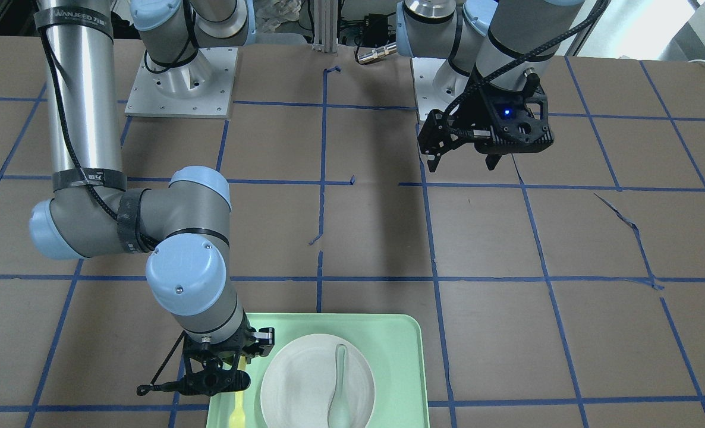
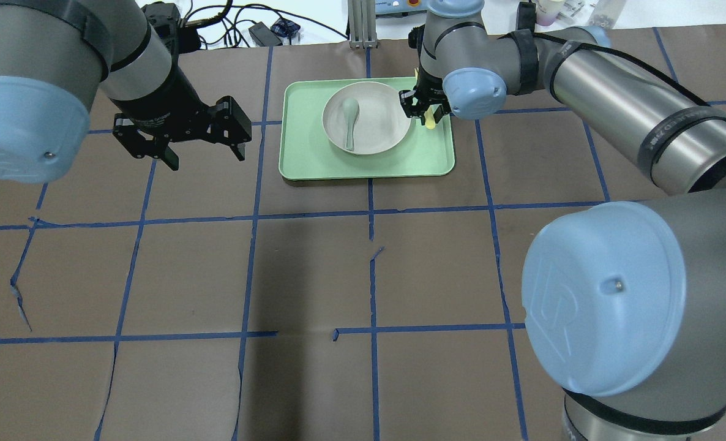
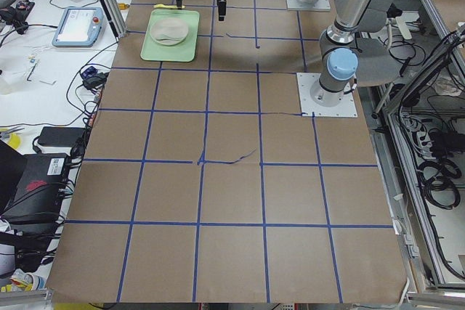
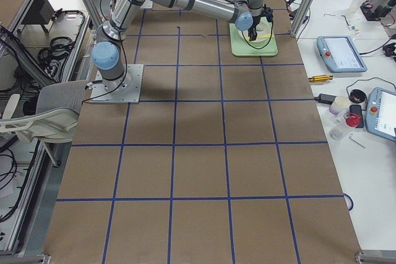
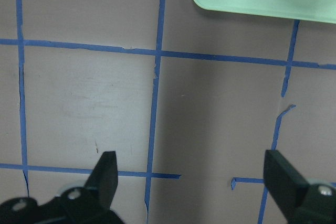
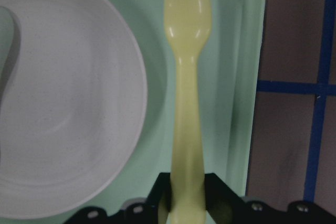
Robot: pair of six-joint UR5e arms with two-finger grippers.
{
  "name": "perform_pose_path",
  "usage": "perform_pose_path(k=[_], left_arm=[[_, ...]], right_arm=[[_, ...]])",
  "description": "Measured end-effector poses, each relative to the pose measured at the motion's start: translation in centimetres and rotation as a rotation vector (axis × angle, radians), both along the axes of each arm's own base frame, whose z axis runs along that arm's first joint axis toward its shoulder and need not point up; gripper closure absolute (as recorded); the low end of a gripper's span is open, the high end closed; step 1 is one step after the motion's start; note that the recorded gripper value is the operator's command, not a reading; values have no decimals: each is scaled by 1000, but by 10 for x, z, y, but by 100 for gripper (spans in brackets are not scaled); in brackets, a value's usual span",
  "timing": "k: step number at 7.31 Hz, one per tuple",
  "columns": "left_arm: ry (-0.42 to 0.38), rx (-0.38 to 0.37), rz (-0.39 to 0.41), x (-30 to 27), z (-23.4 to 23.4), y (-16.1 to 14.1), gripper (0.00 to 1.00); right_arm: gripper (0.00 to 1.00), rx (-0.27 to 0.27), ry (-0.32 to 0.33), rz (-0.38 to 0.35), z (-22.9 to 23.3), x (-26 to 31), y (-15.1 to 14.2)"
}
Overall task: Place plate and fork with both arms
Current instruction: 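Lift the fork out and lower it onto the tray beside the plate, then release the fork and raise the right gripper away from the tray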
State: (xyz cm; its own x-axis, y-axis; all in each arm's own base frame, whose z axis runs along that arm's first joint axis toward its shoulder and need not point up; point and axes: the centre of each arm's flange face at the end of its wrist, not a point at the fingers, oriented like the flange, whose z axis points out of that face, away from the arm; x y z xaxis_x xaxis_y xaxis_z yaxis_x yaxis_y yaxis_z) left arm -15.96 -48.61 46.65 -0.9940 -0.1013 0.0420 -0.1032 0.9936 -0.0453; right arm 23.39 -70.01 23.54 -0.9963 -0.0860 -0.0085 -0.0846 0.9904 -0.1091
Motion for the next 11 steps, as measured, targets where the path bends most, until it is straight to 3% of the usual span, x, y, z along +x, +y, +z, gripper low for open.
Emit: perform_pose_path(k=[2, 3, 4, 7, 9, 11], left_arm=[[4, 3, -2, -1, -2, 0, 0], [4, 3, -2, -1, -2, 0, 0], [5, 3, -3, -1, -2, -1, 0], [6, 3, -4, -1, -1, 0, 0], [6, 0, -4, -1, 0, 0, 0], [6, -2, -4, -1, 1, 1, 0]], right_arm=[[64, 27, 5, -1, -29, -5, 11], [41, 37, 5, -1, -38, -6, 13], [0, 42, 5, -1, -43, -6, 13], [0, 29, 0, 11, -32, -7, 15], [0, 30, 17, 11, 43, -18, 35], [0, 80, 47, -11, 147, -45, 89]])
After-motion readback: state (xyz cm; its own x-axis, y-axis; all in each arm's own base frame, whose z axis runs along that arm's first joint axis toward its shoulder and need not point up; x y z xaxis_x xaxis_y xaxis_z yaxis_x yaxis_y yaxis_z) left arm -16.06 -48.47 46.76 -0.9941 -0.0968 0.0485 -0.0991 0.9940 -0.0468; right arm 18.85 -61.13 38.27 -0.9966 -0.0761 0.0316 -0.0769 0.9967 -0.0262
